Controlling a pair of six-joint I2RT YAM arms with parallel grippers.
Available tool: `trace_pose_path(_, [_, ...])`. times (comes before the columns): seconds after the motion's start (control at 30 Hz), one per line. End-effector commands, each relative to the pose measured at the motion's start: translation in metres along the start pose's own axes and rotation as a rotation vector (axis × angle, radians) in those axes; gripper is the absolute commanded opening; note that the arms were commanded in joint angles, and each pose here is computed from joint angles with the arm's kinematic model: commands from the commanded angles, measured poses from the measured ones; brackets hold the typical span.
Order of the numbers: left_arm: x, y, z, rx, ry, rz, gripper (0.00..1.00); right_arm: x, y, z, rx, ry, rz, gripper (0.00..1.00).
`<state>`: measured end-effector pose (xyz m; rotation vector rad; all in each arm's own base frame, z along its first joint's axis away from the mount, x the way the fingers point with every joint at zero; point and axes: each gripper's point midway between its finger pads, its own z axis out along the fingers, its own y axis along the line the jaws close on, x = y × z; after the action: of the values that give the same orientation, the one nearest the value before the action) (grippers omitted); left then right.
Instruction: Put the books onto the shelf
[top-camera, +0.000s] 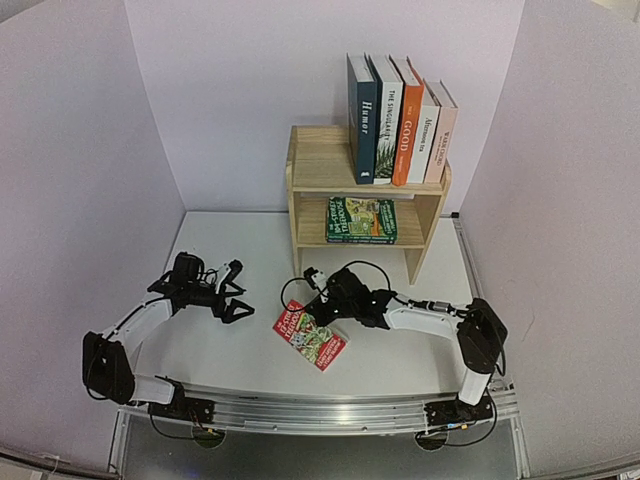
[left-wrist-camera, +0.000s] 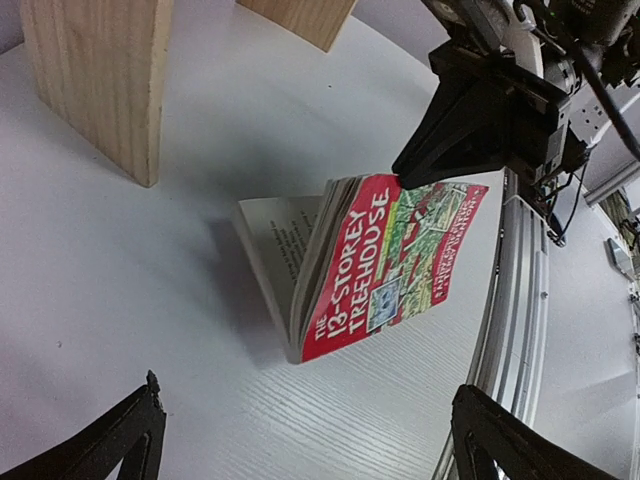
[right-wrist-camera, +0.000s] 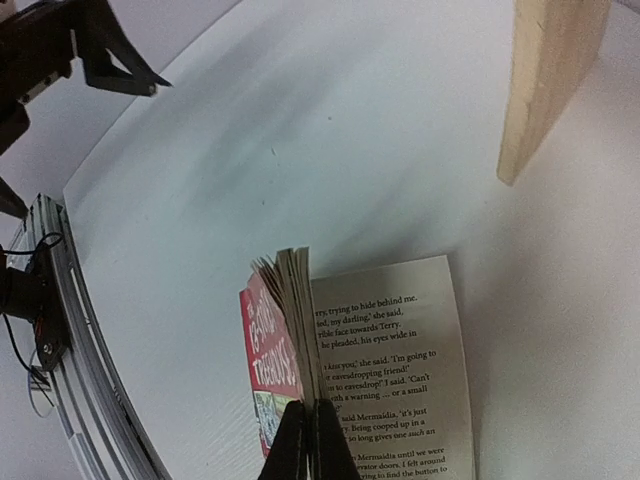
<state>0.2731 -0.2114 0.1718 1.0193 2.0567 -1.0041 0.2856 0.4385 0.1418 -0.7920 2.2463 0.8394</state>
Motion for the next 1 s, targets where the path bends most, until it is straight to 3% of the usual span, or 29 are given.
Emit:
trace_pose_path(0.0, [-0.006,-0.004,0.018,0.090,0.001,0.022,1.00,-0.042,0.024,0.001,-0.051,-0.128,-0.153,0.00])
trace_pose_path(0.23, [0.012,-0.002,0.071,0.121,0.043,0.172,1.00,-0.053,0.035,-0.001,-0.087,-0.150,-0.224,0.00])
trace_pose_path(0.63, [0.015,0.000,0.108,0.161,0.065,0.176,0.96,-0.057,0.038,-0.012,-0.093,-0.176,-0.275,0.00])
trace_pose_path(0.77, [0.000,-0.013,0.111,0.191,0.039,0.230,0.70,-0.061,0.039,-0.013,-0.088,-0.189,-0.296,0.00])
trace_pose_path(0.97, [-0.008,-0.015,0.106,0.175,0.067,0.231,0.17,-0.062,0.031,-0.012,-0.072,-0.190,-0.305,0.00])
